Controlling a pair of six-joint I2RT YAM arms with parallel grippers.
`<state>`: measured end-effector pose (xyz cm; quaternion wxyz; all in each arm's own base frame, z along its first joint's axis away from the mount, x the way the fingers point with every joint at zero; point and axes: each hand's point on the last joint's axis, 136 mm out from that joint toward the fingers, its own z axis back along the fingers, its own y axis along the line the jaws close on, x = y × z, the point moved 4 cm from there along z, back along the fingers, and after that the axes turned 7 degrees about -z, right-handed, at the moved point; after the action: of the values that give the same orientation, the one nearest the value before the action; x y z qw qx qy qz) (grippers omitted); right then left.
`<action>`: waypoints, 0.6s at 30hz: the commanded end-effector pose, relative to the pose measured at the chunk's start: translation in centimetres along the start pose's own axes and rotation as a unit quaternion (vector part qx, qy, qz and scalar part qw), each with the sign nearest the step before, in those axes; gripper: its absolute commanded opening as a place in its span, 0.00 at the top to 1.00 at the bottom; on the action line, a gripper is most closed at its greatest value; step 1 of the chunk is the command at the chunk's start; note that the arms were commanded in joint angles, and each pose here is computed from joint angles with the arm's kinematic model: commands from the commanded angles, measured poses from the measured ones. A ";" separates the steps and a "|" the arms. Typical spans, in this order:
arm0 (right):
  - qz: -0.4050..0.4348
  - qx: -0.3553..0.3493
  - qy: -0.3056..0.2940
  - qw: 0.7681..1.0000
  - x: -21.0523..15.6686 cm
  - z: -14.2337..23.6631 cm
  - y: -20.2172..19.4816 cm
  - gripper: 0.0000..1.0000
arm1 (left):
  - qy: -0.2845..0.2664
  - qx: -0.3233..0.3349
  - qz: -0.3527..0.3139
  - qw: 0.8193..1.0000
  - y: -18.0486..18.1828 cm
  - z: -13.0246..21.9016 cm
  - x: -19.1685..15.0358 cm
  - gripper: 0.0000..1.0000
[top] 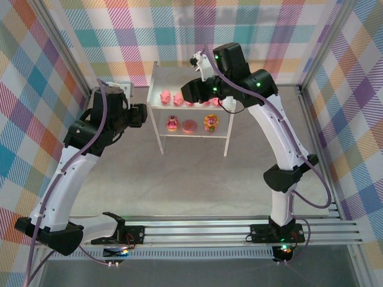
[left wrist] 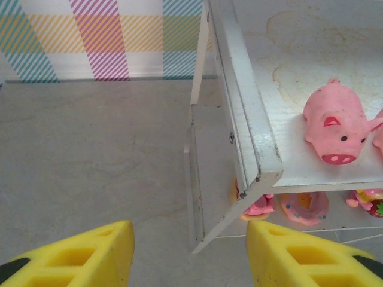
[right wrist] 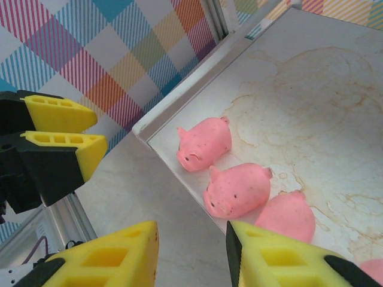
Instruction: Place and organize the plastic toys onto the shelf
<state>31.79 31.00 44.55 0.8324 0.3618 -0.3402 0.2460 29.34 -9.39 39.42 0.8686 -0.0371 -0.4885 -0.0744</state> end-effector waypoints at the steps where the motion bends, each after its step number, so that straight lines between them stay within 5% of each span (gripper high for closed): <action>1: 0.013 0.002 -0.004 1.000 0.3 -0.9 0.2 0.63 | -0.012 -0.009 0.008 1.000 0.1 0.1 0.4 0.48; 18: 0.025 -0.012 0.000 1.000 0.3 -3.0 0.1 0.63 | -0.013 -0.007 0.007 1.000 0.6 0.2 0.4 0.47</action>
<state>33.05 33.20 42.26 0.8426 0.3445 -0.3293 0.2508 29.48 -9.07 39.24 0.8705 -0.0427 -0.4851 -0.0716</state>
